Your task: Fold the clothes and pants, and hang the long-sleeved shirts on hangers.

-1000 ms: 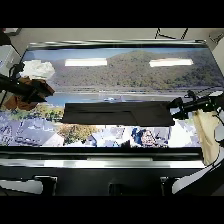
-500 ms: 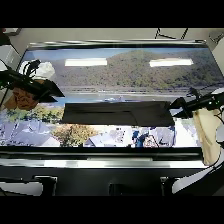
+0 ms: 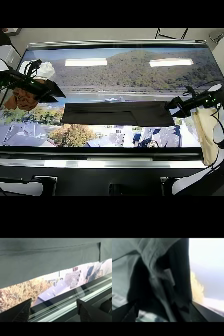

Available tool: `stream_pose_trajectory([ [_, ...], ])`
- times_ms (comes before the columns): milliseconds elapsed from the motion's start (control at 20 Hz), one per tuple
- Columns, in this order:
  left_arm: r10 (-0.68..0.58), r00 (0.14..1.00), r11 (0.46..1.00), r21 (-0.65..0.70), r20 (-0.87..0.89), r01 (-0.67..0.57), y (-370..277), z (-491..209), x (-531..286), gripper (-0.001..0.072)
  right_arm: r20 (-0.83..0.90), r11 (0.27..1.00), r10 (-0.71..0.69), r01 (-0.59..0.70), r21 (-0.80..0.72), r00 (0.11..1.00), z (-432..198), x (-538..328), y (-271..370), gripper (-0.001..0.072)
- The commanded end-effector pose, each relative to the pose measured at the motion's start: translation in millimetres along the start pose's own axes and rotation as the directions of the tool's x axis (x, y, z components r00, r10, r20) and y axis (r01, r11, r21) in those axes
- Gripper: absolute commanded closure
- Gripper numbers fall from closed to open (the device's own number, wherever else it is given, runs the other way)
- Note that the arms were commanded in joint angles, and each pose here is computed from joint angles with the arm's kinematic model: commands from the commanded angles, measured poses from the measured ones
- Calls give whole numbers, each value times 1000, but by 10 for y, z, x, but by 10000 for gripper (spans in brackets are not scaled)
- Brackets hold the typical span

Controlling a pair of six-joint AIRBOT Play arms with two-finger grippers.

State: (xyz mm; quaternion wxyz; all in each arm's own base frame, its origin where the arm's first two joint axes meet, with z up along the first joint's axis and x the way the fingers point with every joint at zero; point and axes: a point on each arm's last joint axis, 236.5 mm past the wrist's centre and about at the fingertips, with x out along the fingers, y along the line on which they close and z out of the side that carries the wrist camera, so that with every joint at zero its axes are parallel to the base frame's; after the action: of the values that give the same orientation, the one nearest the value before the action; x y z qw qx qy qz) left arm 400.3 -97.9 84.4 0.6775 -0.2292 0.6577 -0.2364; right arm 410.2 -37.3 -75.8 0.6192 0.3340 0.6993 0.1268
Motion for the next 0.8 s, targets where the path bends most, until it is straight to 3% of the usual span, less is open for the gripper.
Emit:
stream_pose_trajectory([
  [0, 1, 1000, 1000, 15, 3, -1, -3, 5, -3, 79, 1, 990, -139, 139, 4, 990, 37, 101, -167, -3],
  [500, 1, 1000, 999, 34, 5, -1, 2, 7, -9, 80, -64, 991, -129, 130, 12, 990, -85, 86, -65, 34],
  [750, 2, 1000, 999, 42, 20, -3, 3, 45, -8, 79, 35, 999, 0, -1, 44, 999, -113, -502, 211, 11],
])
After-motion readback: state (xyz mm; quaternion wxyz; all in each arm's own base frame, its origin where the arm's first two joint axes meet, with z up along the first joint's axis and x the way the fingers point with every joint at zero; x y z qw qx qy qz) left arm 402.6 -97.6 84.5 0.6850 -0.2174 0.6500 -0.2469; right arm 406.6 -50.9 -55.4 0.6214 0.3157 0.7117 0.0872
